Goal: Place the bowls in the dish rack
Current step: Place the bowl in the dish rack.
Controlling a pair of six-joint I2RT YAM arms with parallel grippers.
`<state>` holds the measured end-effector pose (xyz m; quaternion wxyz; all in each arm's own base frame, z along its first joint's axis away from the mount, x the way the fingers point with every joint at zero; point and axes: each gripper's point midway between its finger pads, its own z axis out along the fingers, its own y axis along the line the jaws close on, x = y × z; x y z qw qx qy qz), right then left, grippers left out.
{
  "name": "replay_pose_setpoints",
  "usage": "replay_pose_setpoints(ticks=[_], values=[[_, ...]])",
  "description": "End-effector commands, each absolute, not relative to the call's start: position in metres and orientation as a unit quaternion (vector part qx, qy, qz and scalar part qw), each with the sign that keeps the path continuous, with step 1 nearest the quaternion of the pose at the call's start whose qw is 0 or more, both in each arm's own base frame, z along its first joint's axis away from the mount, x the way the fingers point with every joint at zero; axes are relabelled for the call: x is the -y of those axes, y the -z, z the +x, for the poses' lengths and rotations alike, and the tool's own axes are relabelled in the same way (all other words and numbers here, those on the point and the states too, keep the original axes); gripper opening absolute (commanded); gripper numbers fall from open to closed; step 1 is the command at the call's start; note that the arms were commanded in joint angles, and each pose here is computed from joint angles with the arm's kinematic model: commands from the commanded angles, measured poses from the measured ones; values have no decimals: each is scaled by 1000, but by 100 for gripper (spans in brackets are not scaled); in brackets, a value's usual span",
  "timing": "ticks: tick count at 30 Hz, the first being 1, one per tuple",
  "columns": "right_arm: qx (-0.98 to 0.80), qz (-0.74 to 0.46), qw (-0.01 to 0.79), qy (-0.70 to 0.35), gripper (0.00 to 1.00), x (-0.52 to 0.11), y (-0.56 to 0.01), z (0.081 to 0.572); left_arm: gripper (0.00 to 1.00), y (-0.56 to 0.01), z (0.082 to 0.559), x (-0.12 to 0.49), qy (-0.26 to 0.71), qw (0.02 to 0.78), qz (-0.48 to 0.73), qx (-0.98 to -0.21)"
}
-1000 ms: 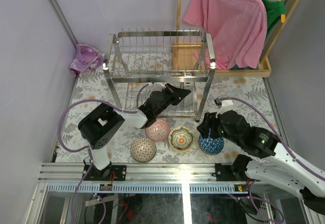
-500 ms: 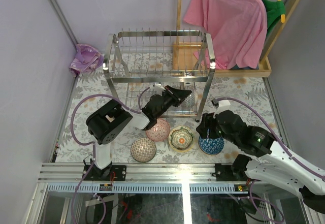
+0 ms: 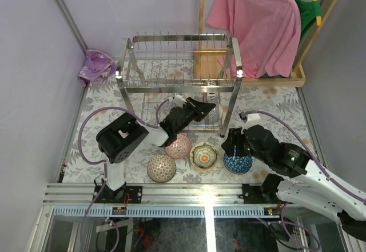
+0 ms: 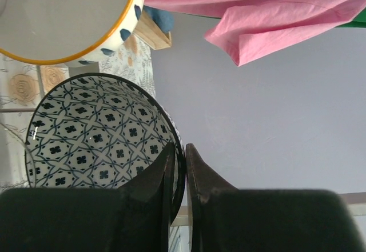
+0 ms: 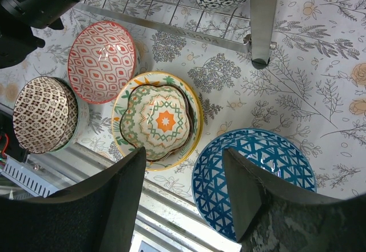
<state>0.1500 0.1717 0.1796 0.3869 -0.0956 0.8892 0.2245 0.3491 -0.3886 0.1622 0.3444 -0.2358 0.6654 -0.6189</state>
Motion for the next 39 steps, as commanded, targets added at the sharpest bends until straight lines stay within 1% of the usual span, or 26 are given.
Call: replay_pose_setpoints(ticks=[1, 8, 13, 16, 19, 24, 35, 39], values=[[-886, -112, 384, -233, 63, -173, -180, 147, 0, -162, 339, 387, 588, 355, -214, -694], [-886, -114, 381, -238, 63, -178, -179, 147, 0, -145, 337, 380, 533, 356, -202, -740], [-886, -113, 381, -240, 63, -178, -179, 147, 0, -131, 340, 387, 498, 346, -183, -774], [-886, -113, 380, -239, 63, -178, -179, 147, 1, -130, 340, 395, 490, 342, -168, -784], [-886, -111, 382, -238, 63, -176, -180, 147, 1, -128, 342, 396, 454, 348, -157, -805], [-886, -111, 383, -237, 63, -176, -181, 147, 0, -123, 338, 383, 424, 358, -159, -817], [-888, -116, 378, -236, 63, -179, -181, 148, 0, -111, 327, 373, 445, 349, -164, -808], [-887, -116, 377, -239, 63, -181, -181, 147, 0, -130, 328, 376, 511, 349, -166, -768]])
